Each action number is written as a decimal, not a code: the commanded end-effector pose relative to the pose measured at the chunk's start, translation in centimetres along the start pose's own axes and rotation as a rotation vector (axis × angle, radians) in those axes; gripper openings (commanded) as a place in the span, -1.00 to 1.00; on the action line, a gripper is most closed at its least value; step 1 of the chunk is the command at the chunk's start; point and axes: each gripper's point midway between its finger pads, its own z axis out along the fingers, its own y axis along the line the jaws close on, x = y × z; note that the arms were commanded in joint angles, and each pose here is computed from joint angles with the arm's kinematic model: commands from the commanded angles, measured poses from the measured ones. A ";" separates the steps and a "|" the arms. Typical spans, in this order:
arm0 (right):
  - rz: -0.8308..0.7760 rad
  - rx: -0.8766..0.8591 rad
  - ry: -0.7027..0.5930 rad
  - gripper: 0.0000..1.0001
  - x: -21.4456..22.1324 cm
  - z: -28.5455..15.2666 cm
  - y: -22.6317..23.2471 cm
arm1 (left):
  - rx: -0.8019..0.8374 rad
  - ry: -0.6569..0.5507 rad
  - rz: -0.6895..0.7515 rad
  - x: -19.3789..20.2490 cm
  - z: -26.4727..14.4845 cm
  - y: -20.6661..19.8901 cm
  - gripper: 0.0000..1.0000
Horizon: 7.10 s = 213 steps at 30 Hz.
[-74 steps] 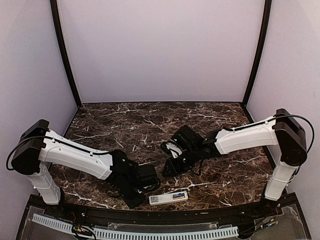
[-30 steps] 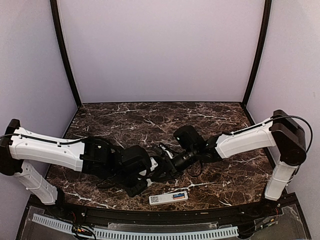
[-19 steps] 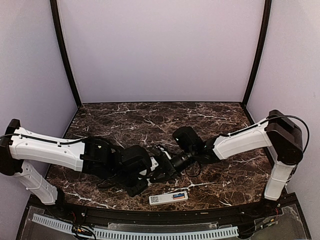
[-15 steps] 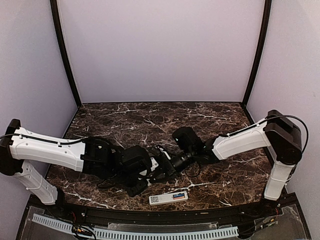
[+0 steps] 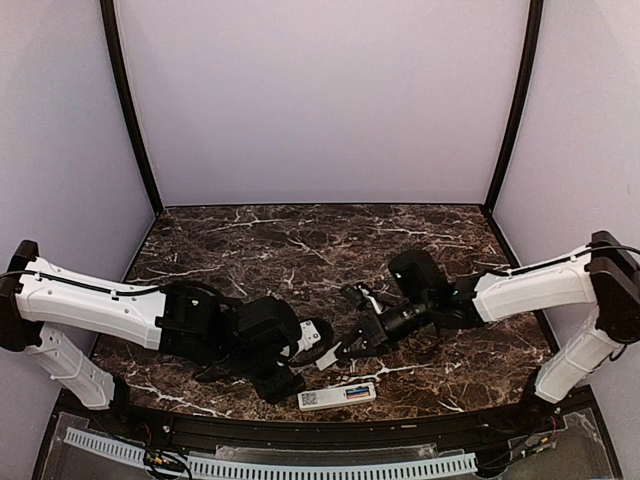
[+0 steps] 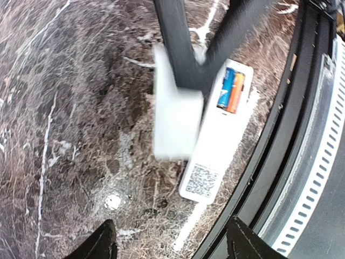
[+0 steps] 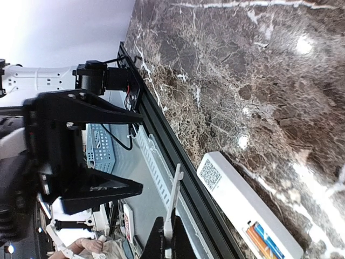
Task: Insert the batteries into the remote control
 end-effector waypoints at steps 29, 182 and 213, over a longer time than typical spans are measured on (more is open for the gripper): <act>0.151 0.224 -0.250 -1.00 2.8 -10.0 -6.0 | 0.220 0.024 0.371 2.2 8.5 -4.1 0.68; 0.214 0.301 -0.032 -0.58 3.4 -5.3 -11.1 | 0.195 0.155 0.094 1.1 11.9 -3.2 -0.57; 0.180 0.490 -0.012 -0.42 2.1 -7.3 -10.4 | 0.203 0.157 0.093 1.2 11.9 -3.3 -0.52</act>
